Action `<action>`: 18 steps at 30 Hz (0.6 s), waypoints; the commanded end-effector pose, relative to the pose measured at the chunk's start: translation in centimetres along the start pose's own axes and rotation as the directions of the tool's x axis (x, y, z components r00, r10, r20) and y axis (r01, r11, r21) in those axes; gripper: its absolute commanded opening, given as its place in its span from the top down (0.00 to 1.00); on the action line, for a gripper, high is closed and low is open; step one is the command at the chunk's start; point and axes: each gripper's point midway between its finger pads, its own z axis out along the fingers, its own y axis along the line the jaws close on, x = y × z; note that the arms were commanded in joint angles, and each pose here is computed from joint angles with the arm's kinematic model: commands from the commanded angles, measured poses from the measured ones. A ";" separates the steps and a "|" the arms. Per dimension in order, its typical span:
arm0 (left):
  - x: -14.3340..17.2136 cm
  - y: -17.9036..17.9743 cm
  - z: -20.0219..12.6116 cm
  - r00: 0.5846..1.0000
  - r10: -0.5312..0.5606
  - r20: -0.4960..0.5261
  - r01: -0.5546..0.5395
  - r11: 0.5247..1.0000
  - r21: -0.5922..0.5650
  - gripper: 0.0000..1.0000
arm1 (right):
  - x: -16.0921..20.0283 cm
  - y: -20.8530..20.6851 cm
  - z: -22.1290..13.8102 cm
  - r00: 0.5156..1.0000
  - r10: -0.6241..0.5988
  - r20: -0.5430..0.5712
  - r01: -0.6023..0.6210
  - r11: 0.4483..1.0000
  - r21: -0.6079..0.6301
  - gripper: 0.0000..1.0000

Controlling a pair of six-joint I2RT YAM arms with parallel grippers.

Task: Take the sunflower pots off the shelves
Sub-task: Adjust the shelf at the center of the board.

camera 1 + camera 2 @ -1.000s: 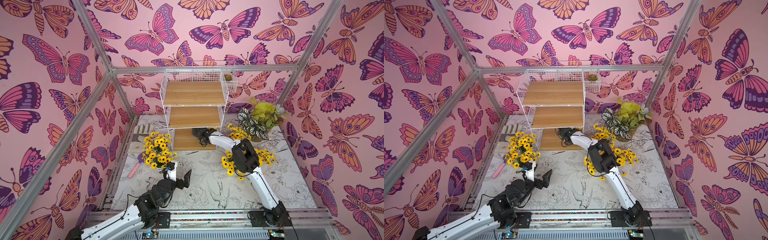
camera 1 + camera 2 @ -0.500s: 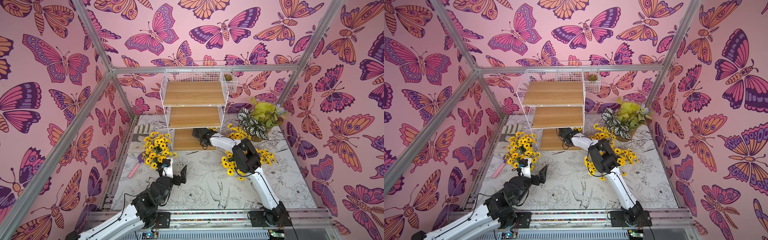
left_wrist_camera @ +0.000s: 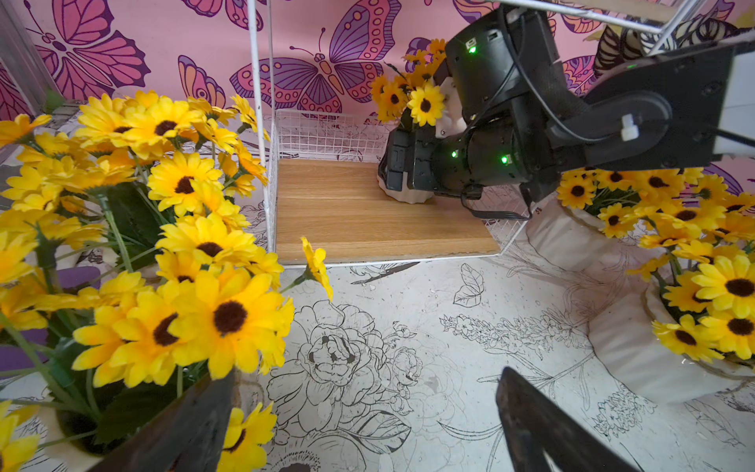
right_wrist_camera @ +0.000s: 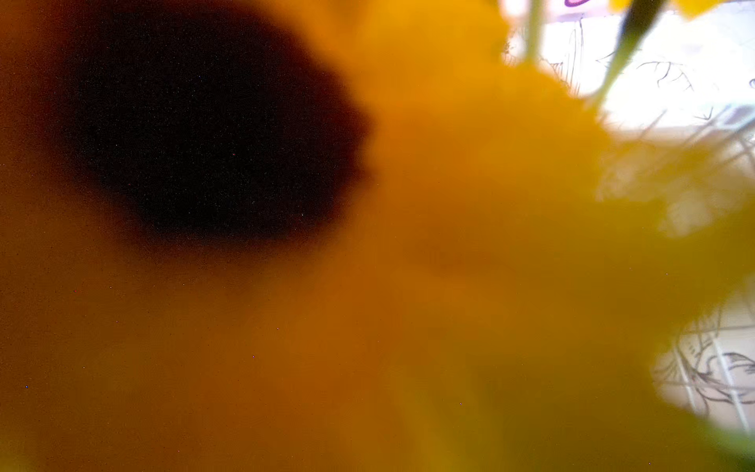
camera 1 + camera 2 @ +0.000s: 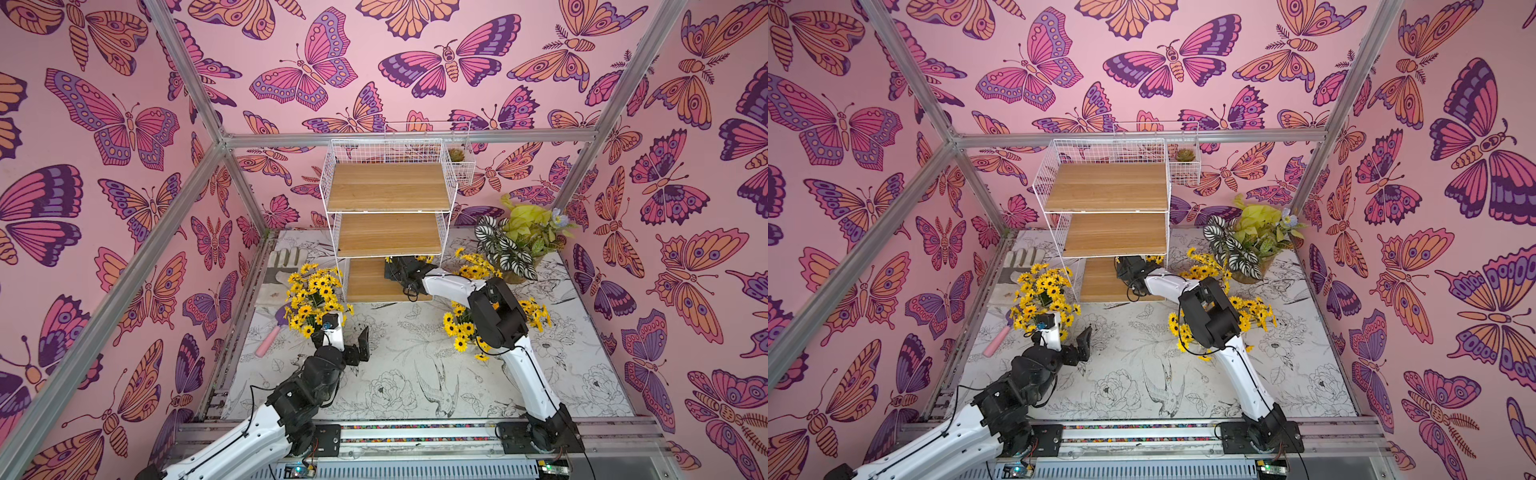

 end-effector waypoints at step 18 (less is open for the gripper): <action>-1.3 0.6 0.7 0.999 -0.044 0.014 0.044 0.999 -0.007 0.00 | 4.6 5.6 -4.6 0.979 -0.203 -0.001 0.200 0.963 -0.180 0.54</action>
